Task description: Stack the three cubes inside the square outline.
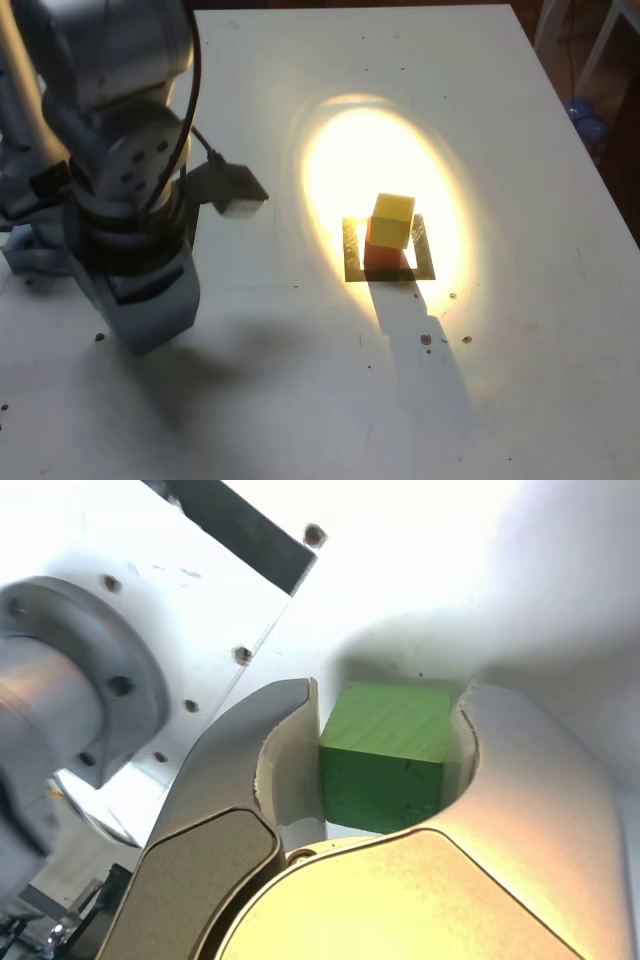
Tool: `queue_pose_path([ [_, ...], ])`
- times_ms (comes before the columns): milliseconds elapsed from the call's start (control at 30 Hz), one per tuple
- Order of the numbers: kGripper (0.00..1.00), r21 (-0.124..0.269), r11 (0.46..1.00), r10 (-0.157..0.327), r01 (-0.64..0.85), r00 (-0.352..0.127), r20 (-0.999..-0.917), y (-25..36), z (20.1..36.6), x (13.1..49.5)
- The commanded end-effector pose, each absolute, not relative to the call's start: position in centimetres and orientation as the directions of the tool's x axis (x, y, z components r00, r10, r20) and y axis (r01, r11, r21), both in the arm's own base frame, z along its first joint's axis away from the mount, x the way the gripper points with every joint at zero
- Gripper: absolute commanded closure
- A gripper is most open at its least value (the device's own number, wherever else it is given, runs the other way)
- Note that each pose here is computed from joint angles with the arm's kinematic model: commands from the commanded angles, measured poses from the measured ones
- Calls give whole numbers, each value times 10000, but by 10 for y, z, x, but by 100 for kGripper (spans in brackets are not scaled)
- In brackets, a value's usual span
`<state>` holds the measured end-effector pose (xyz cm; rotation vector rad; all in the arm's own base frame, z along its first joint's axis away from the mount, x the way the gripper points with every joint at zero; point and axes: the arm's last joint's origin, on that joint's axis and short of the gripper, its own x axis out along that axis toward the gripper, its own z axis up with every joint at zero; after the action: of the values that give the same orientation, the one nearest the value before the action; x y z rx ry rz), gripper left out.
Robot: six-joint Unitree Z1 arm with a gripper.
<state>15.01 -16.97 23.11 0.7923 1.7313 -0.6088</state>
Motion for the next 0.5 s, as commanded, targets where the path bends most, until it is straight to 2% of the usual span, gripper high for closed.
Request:
queue_pose_path([
  [0,74,59,6551,2126,7555,-1769,-9610,-169,244,155],
  [133,74,447,6642,2288,7462,-1460,-9625,-170,269,167],
  [233,74,625,6765,2149,7338,-1156,-9698,-172,287,179],
  [367,74,576,7190,1694,6926,-943,-9810,-169,305,202],
  [467,73,500,7596,1443,6485,-930,-9852,-162,315,220],
])
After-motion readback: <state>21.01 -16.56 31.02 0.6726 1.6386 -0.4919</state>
